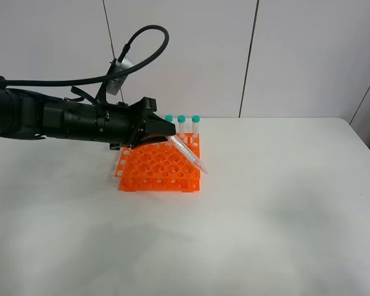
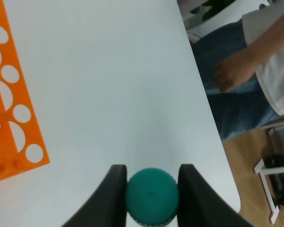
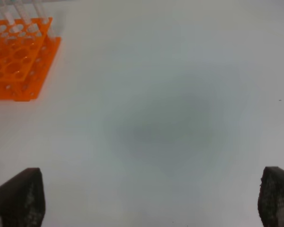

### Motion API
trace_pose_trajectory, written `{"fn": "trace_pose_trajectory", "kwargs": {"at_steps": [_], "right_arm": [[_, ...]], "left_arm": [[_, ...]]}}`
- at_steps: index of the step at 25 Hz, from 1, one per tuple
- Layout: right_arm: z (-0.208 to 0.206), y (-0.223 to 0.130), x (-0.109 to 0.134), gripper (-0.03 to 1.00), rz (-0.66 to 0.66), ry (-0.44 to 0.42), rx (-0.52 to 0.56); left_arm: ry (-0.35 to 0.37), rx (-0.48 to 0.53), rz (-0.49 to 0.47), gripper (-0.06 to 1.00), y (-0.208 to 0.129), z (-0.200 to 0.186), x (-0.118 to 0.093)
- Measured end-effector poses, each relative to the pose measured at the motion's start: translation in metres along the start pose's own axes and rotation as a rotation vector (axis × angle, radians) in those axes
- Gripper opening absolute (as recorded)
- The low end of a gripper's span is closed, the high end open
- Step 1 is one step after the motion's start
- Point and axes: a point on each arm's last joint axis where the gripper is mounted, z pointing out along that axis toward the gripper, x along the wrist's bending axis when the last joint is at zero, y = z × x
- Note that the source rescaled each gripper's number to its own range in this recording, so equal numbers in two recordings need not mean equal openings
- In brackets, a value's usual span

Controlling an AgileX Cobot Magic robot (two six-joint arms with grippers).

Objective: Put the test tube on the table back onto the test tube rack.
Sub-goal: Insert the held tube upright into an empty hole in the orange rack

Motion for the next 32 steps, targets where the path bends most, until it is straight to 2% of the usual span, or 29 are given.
{"fn": "trace_pose_trajectory", "kwargs": {"at_steps": [4, 7, 11, 16, 22, 27, 32], "right_arm": [[0.000, 0.000, 0.000, 0.97, 0.000, 0.001, 0.000], [0.000, 0.000, 0.000, 0.97, 0.000, 0.001, 0.000], [0.000, 0.000, 0.000, 0.97, 0.000, 0.001, 0.000], [0.000, 0.000, 0.000, 0.97, 0.000, 0.001, 0.001], [0.000, 0.000, 0.000, 0.97, 0.000, 0.001, 0.001], [0.000, 0.000, 0.000, 0.97, 0.000, 0.001, 0.001], [0.000, 0.000, 0.000, 0.97, 0.000, 0.001, 0.001]], "left_arm": [[0.000, 0.000, 0.022, 0.00, 0.000, 0.000, 0.000], [0.019, -0.021, 0.105, 0.00, 0.003, -0.003, -0.002], [0.101, -0.101, 0.200, 0.00, 0.013, -0.017, -0.008], [0.233, -0.209, 0.366, 0.00, 0.027, -0.039, -0.016], [0.340, -0.256, 0.527, 0.00, 0.034, -0.053, -0.020], [0.385, -0.251, 0.595, 0.00, 0.034, -0.053, -0.019], [0.434, -0.259, 0.602, 0.00, 0.036, -0.055, -0.015]]}}
